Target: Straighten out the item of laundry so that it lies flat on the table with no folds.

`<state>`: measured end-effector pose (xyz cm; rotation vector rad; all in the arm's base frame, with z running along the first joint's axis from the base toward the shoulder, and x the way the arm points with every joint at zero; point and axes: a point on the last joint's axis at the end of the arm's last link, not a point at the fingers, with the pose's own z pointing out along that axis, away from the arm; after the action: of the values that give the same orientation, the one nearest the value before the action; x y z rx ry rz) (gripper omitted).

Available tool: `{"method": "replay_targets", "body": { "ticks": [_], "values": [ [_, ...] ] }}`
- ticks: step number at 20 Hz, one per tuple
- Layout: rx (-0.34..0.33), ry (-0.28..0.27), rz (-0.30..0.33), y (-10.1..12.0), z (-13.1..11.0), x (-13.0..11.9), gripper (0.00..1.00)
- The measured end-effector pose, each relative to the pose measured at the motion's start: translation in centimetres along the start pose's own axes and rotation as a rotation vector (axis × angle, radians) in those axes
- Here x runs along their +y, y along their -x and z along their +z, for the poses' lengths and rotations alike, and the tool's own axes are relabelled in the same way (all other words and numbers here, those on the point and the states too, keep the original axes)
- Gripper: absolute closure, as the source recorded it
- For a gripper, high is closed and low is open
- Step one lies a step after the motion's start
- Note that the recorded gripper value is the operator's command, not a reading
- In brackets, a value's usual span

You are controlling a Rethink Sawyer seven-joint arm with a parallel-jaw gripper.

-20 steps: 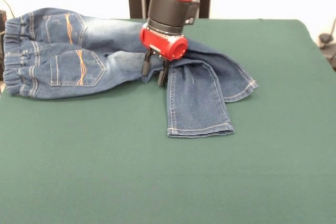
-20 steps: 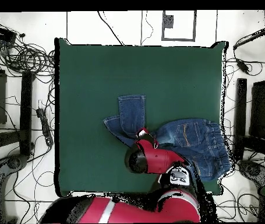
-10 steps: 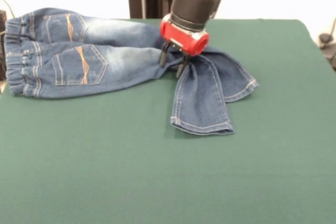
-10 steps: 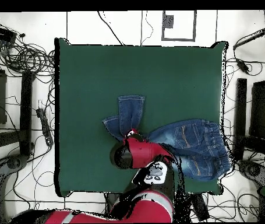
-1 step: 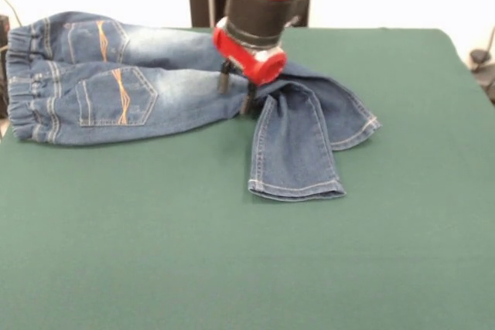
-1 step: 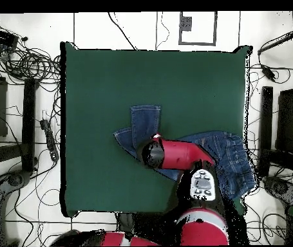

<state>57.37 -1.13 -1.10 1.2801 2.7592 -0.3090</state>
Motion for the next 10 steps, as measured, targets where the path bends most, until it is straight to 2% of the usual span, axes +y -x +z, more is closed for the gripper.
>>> {"method": "replay_targets", "body": {
  "ticks": [4, 7, 10],
  "values": [
    [-0.039, 0.021, 0.003, 3.4, 0.3, 0.7, 0.0],
    [-0.072, 0.04, -0.01, 4.8, 0.0, 1.7, 0.0],
    [-0.081, 0.065, -0.019, 5.1, -0.6, 2.9, 0.0]
  ]
}}
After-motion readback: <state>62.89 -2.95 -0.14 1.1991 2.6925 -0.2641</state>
